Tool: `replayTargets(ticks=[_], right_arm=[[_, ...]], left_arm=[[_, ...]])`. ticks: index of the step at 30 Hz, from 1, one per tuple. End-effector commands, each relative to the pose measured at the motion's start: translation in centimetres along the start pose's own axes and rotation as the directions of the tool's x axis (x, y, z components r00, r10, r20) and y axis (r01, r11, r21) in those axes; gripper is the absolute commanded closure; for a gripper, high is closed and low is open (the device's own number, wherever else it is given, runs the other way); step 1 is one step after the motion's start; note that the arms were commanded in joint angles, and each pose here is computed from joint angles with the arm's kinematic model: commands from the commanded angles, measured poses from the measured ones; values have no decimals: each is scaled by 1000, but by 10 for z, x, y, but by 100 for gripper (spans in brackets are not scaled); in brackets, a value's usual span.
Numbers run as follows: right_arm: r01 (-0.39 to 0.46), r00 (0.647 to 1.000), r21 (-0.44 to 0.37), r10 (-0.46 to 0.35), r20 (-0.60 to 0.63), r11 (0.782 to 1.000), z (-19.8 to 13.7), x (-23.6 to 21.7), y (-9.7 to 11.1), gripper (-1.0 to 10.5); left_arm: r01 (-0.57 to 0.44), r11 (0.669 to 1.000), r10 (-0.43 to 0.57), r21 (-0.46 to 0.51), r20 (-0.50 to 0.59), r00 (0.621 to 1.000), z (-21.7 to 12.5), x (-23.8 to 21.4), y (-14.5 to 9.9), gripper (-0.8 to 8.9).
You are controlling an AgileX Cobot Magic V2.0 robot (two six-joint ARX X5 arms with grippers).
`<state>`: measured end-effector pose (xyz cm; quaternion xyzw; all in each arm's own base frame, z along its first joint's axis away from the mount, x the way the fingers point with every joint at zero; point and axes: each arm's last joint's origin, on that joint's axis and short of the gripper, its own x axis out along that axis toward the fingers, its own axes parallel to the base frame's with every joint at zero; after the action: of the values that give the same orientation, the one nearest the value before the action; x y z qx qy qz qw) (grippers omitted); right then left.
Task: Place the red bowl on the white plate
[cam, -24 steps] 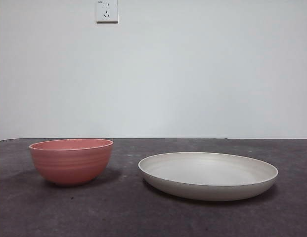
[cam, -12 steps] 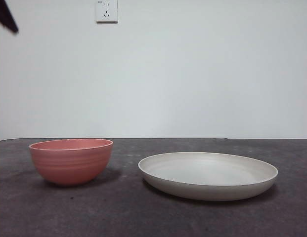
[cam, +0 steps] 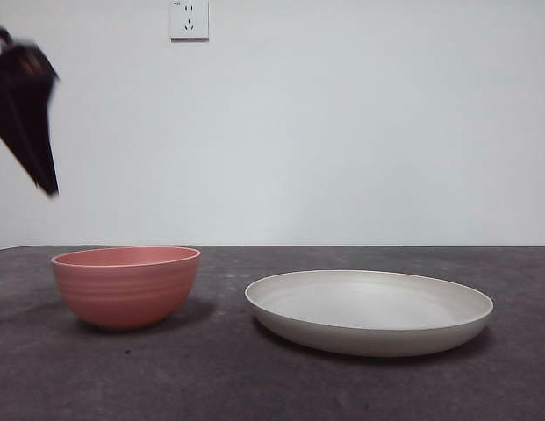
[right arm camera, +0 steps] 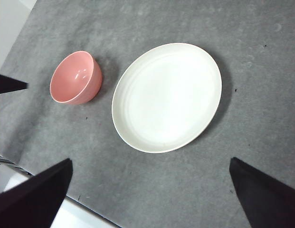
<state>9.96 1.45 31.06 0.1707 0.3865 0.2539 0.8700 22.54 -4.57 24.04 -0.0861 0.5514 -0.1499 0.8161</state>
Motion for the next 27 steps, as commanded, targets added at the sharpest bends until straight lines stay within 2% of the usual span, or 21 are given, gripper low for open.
replayTargets(ticks=[1, 5, 14, 19, 23, 27], right_arm=[[-7, 1000, -20, 8, 12, 1000, 3, -3, 3, 340], [-7, 1000, -20, 8, 12, 1000, 3, -2, 3, 341], [-7, 1000, -20, 8, 12, 1000, 3, -3, 3, 341], [-7, 1000, -15, 7, 5, 1000, 2, -2, 3, 341], [-6, 1000, -10, 6, -2, 1000, 2, -2, 2, 341], [-5, 1000, -7, 5, -6, 1000, 1, -2, 2, 341]], left_arm=[[-64, 998, 65, 12, -32, 997, 14, 15, -2, 104], [-80, 996, 82, 34, -72, 994, 27, 37, -5, 104], [-61, 995, 66, 79, -67, 996, 51, 62, -18, 122], [-67, 994, 74, 90, -78, 994, 56, 70, -21, 270], [-68, 994, 76, 89, -92, 993, 55, 74, -21, 468], [-68, 994, 76, 88, -94, 993, 55, 75, -21, 614]])
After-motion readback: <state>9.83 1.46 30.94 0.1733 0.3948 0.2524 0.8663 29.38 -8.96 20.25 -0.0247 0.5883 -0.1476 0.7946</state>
